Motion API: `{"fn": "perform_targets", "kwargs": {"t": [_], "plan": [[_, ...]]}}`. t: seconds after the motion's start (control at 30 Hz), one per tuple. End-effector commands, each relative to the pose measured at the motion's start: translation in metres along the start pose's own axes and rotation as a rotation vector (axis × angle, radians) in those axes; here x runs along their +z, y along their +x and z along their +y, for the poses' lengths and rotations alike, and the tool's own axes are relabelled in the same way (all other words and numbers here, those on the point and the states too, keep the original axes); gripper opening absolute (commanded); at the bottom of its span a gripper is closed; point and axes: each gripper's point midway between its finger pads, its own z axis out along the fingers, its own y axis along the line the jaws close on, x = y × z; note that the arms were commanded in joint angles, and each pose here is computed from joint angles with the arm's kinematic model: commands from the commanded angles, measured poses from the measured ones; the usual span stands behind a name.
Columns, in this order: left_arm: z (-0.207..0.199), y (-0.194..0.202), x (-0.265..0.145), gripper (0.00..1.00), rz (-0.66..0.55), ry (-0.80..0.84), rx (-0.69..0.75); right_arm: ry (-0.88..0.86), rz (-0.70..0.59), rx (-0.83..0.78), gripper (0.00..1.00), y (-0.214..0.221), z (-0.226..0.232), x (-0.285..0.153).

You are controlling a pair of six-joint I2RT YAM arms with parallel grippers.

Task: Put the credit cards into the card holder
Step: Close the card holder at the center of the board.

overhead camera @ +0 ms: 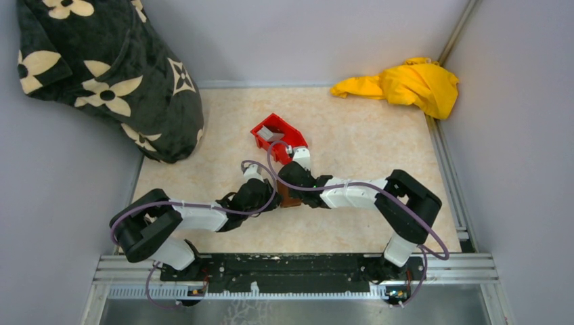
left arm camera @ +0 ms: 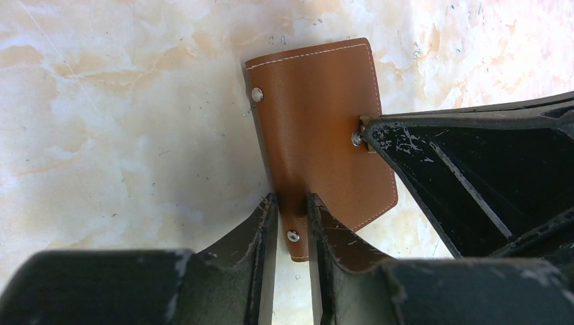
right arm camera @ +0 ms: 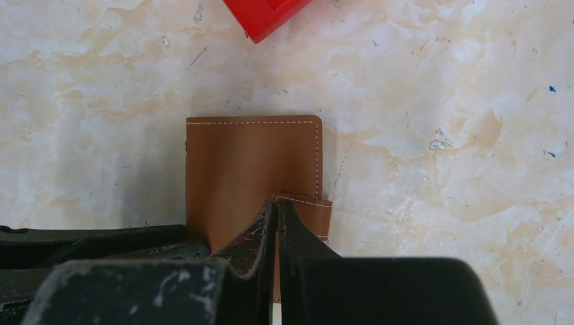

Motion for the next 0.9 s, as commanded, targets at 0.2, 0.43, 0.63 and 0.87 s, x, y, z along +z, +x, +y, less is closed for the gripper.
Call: {"fn": "perform_targets", "kwargs": {"t": [0.2, 0.43, 0.63, 0.87], "plan": [[-0.004, 0.002, 0.003, 0.28, 0.009, 0.02, -0.012, -0.028, 0.04, -0.032, 0.0, 0.013, 0.013, 0.005], [-0.002, 0.004, 0.003, 0.27, 0.014, 0.016, -0.041, -0.023, 0.043, -0.045, 0.0, 0.017, 0.012, 0.004], [0.005, 0.013, 0.001, 0.27, 0.037, 0.018, -0.113, -0.029, 0.036, -0.047, 0.0, 0.016, 0.014, 0.0], [0.013, 0.012, -0.001, 0.26, 0.032, 0.021, -0.191, -0.03, 0.03, -0.053, 0.0, 0.016, 0.014, -0.002]]}}
